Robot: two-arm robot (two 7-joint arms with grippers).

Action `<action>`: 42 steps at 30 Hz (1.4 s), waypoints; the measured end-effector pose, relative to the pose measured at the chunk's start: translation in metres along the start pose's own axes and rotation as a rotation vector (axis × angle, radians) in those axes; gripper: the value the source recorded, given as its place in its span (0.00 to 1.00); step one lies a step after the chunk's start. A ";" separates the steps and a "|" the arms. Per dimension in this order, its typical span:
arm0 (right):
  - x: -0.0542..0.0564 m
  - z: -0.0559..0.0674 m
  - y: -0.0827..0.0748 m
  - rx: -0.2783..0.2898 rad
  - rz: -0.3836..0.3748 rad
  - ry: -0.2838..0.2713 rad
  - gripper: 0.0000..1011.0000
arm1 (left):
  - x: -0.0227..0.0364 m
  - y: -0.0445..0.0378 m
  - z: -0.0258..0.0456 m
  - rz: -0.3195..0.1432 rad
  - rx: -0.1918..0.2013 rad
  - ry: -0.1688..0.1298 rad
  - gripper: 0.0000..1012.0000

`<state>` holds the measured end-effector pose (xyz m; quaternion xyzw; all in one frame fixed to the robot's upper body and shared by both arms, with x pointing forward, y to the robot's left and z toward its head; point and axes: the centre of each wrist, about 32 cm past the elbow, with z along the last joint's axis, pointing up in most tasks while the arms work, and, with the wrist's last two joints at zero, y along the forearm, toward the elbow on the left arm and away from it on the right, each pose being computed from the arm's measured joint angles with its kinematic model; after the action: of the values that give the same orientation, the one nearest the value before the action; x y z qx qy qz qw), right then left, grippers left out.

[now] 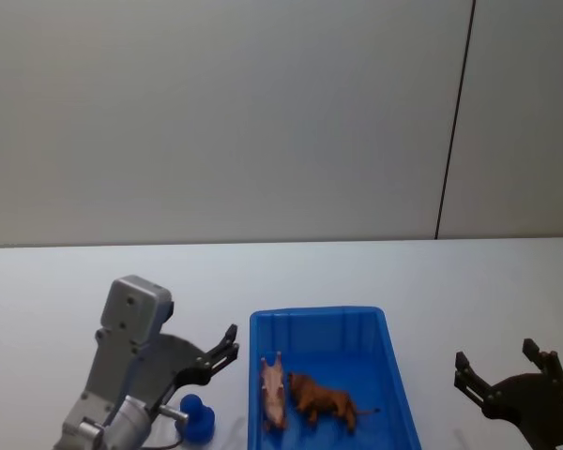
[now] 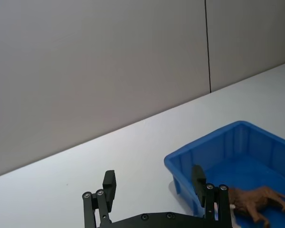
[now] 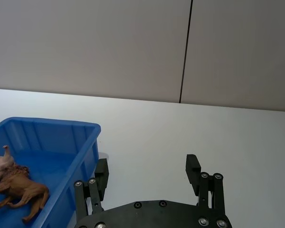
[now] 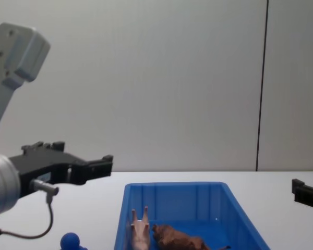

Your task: Pick up the two dolls from the table and place them into the box.

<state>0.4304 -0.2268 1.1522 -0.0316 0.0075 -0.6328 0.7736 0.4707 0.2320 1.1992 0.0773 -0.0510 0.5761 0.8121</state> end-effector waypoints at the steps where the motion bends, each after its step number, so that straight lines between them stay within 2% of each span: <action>1: 0.000 0.000 0.000 0.000 0.000 0.000 0.99 | 0.0008 0.0008 -0.0007 0.002 0.004 0.001 0.99; 9: 0.000 0.000 -0.001 0.001 -0.005 0.001 0.99 | 0.0086 0.0062 -0.0073 0.018 0.054 0.024 0.99; 18: 0.001 0.000 -0.001 0.001 -0.007 0.002 0.99 | 0.0142 0.0051 -0.0174 0.007 0.104 0.048 0.99; 28: 0.001 -0.001 -0.001 0.001 -0.008 0.002 0.99 | 0.0169 0.0027 -0.0296 -0.012 0.151 0.087 0.99; 42: 0.000 -0.001 -0.002 0.001 -0.009 0.002 0.99 | 0.0185 0.0039 -0.0449 -0.031 0.201 0.142 0.99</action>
<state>0.4289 -0.2276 1.1515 -0.0308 0.0080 -0.6364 0.7707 0.4729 0.2587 1.1585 0.1180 0.0659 0.5698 0.8106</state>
